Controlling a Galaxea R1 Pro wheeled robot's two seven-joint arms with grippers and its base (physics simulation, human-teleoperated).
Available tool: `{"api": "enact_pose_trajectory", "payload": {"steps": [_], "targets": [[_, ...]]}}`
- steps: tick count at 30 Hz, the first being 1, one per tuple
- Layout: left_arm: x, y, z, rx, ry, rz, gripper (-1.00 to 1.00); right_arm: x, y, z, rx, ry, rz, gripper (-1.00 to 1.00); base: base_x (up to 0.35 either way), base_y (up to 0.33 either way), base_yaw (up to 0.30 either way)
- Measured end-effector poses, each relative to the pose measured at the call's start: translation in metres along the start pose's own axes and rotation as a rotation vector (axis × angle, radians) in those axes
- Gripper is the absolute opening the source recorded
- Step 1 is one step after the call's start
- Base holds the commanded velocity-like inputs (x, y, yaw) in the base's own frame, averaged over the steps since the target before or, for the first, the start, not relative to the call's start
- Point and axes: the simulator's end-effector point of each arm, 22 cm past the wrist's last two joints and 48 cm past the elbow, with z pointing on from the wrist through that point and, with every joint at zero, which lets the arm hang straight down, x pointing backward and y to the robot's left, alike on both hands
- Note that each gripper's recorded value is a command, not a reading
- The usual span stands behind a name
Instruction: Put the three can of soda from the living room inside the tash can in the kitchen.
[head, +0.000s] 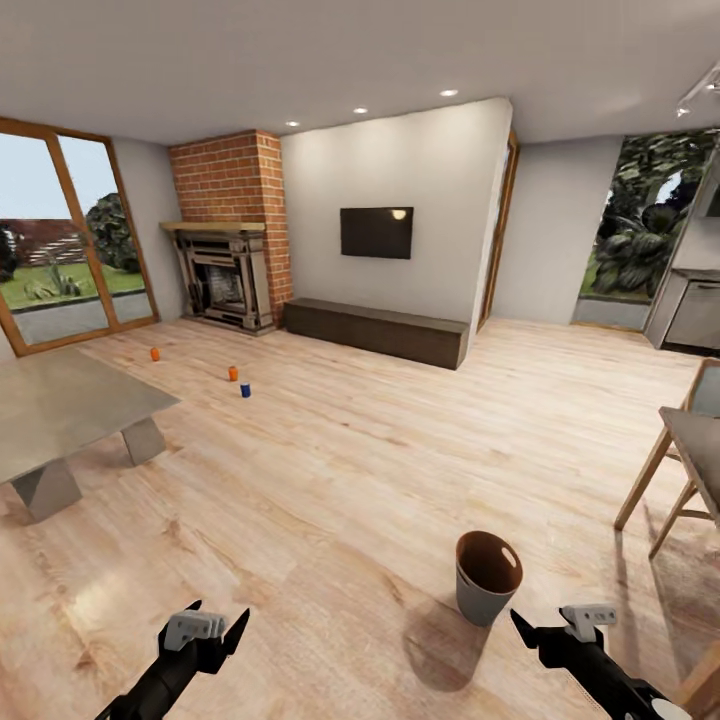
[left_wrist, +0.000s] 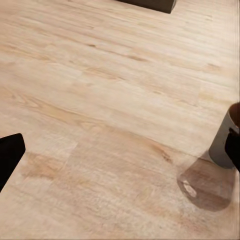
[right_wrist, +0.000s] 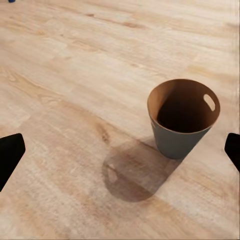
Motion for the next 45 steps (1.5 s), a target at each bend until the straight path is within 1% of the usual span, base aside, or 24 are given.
{"api": "enact_pose_trajectory", "payload": {"steps": [5,10,17,26,39,45], "targets": [[0.0,0.0,0.0,0.0,0.0,0.0,1.0,0.0,-0.001,0.0,0.001,-0.001,0.0,1.0,0.256,-0.22,-0.174],[0.0,0.0,0.0,0.0,0.0,0.0,1.0,-0.001,-0.001,0.0,0.003,-0.002,0.003,1.0,0.264,-0.202,-0.044],[0.0,0.0,0.0,0.001,0.001,0.002,1.0,-0.001,0.0,0.0,0.002,-0.003,0.004,1.0,0.3,-0.057,-0.026],[-0.004,-0.001,-0.001,0.003,-0.005,0.003,1.0,-0.005,-0.001,-0.001,0.003,-0.012,0.004,1.0,0.321,0.093,-0.178],[-0.008,-0.002,-0.002,0.008,-0.012,0.004,1.0,-0.011,-0.001,-0.003,0.003,-0.026,0.003,1.0,0.295,0.192,-0.191],[-0.002,-0.002,-0.002,0.009,0.002,-0.004,1.0,-0.013,0.0,-0.004,0.003,-0.029,0.002,1.0,0.277,0.22,-0.079]]}}
